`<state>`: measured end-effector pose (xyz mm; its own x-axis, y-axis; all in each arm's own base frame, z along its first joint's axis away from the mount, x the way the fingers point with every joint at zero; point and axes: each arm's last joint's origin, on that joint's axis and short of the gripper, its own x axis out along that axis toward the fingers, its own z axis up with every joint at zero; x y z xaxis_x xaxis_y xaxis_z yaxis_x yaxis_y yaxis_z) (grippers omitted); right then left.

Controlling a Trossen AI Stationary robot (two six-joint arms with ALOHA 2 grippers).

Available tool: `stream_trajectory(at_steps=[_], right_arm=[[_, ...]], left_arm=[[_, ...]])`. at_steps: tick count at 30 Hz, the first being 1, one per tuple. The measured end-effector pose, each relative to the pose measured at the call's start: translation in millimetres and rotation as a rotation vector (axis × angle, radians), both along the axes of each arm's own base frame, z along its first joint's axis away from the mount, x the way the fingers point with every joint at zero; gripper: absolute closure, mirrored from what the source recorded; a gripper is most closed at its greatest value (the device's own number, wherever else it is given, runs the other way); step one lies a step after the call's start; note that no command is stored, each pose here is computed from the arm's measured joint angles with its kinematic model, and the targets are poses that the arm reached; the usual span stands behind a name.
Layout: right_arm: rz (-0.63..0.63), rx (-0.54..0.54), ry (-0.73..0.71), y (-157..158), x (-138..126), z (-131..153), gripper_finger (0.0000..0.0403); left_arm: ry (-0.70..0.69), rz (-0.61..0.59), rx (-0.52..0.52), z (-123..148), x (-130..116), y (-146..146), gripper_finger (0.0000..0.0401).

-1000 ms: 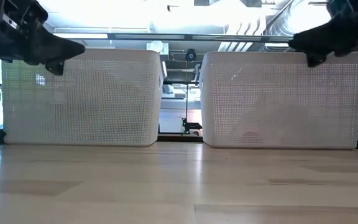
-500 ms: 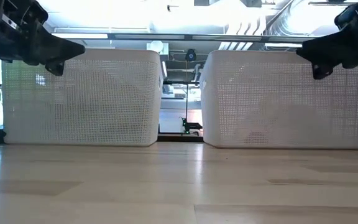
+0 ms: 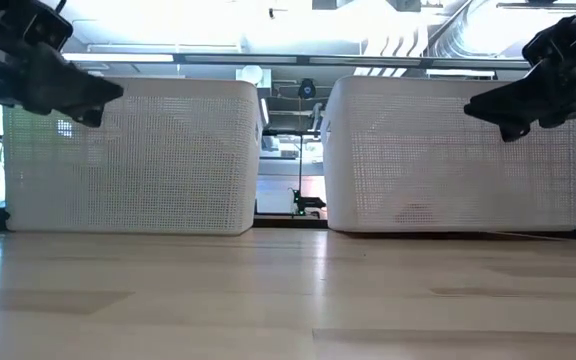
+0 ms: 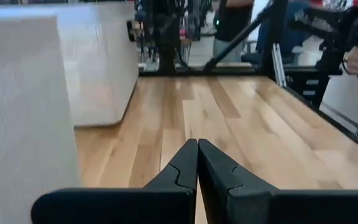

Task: Sort clothes
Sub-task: Return to Home Position

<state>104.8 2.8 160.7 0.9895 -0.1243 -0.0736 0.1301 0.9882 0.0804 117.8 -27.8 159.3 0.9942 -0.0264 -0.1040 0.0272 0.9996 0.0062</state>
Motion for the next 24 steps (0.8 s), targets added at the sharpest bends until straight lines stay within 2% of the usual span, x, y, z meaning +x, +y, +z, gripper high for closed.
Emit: stream_trajectory(at_steps=[6, 14, 24], right_arm=[[0.001, 0.037, 0.002, 0.2, 0.3, -0.6, 0.0319], [0.001, 0.028, 0.005, 0.2, 0.3, -0.8, 0.0319], [0.001, 0.005, 0.005, 0.1, 0.3, -0.7, 0.0319]], left_arm=[[0.013, 0.003, -0.016, -1.3, -10.6, 3.2, 0.0401], [-0.159, -0.043, 0.050, 12.7, -23.9, 6.1, 0.0401], [-0.142, -0.048, 0.035, 11.3, -23.1, 5.7, 0.0401]])
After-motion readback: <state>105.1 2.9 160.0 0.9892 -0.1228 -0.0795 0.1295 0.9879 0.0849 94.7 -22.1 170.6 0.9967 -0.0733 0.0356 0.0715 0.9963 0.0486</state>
